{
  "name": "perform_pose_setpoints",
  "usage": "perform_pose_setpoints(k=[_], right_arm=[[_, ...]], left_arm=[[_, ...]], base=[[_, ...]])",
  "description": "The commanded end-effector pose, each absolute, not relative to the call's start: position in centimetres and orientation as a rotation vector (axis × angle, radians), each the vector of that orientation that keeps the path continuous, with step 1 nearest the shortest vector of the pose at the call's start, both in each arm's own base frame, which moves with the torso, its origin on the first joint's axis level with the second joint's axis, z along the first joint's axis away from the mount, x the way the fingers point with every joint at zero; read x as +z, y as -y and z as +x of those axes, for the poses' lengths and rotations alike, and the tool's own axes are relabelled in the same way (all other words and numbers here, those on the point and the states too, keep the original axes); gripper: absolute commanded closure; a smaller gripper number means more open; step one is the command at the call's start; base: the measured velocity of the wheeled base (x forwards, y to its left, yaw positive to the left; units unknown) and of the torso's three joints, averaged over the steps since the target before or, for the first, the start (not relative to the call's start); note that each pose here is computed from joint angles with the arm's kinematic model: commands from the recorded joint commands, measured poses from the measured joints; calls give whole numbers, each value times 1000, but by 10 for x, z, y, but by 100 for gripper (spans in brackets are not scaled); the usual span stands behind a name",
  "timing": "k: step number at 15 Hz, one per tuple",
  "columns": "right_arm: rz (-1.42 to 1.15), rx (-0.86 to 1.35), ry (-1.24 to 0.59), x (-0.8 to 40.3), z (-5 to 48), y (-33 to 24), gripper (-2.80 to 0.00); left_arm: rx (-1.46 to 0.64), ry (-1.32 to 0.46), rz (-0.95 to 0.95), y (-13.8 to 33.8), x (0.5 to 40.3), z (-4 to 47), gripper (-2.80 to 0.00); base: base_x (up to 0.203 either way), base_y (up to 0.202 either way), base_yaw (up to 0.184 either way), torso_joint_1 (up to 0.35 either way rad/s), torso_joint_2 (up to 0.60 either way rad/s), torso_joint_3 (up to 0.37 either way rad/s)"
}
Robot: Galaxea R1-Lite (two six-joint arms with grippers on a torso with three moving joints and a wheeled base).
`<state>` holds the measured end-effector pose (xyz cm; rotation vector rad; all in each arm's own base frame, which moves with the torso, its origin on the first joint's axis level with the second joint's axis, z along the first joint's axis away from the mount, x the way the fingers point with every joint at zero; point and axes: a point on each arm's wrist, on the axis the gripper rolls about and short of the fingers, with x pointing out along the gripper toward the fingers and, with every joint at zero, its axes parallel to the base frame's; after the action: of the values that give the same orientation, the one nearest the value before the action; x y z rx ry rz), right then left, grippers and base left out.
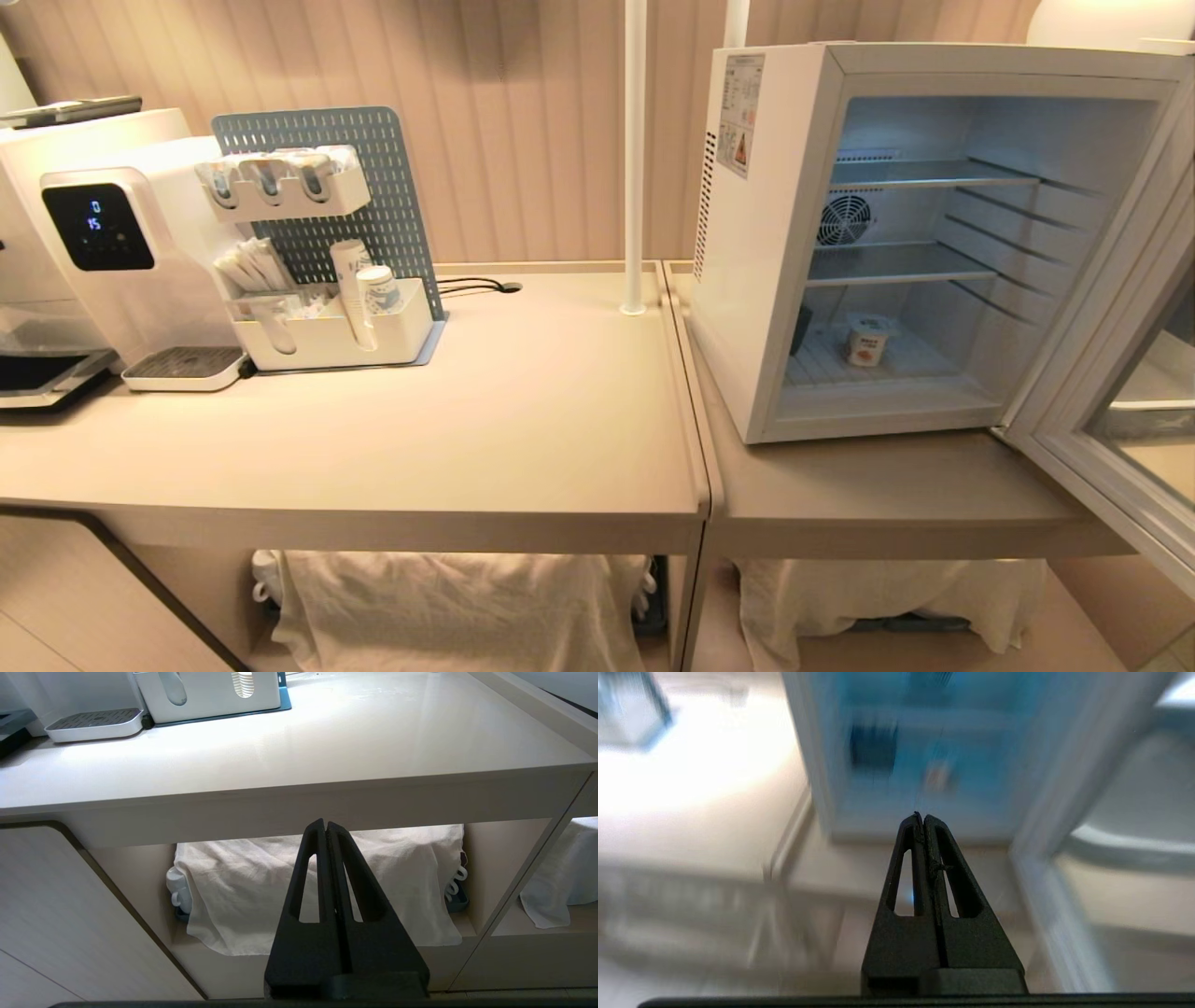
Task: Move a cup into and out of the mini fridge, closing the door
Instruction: Take the yoghurt out of the freezer
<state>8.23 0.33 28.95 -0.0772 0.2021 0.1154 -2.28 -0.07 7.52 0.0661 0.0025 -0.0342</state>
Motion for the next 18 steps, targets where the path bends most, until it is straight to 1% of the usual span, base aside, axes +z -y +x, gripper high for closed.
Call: perform_pose_setpoints(k=[1, 2, 4, 5, 6, 7, 9, 13, 18], right_arm=[[-65, 201, -587, 229, 178, -7, 0], [-59, 228, -659, 205, 197, -8, 0], [-52, 258, -728, 157, 234, -9, 0], [-51, 265, -730, 133, 252, -10, -280], [-53, 267, -709, 117, 265, -10, -280], [-59, 262, -639, 104, 280, -10, -280], [-81, 221, -499, 91, 299, -10, -280], [-124, 64, -305, 73, 324, -8, -280], [-153, -101, -199, 47, 364, -18, -280]], left_arm=[[-34, -1, 66, 1, 75, -23, 0], [-34, 0, 66, 1, 75, -23, 0], [-31, 1, 61, 1, 75, -23, 0], [-24, 1, 50, 0, 75, -23, 0], [-23, 2, 43, 0, 75, -23, 0], [-21, 2, 40, 0, 75, -23, 0], [-17, 2, 32, 0, 75, -23, 0], [-17, 2, 32, 0, 75, -23, 0], [-15, 2, 28, 0, 75, -23, 0]], base=[[0, 0, 0, 0, 0, 0], [0, 0, 0, 0, 0, 0], [0, 0, 0, 0, 0, 0], [0, 0, 0, 0, 0, 0], [0, 0, 0, 0, 0, 0], [0, 0, 0, 0, 0, 0], [0, 0, 0, 0, 0, 0], [0, 0, 0, 0, 0, 0], [0, 0, 0, 0, 0, 0]])
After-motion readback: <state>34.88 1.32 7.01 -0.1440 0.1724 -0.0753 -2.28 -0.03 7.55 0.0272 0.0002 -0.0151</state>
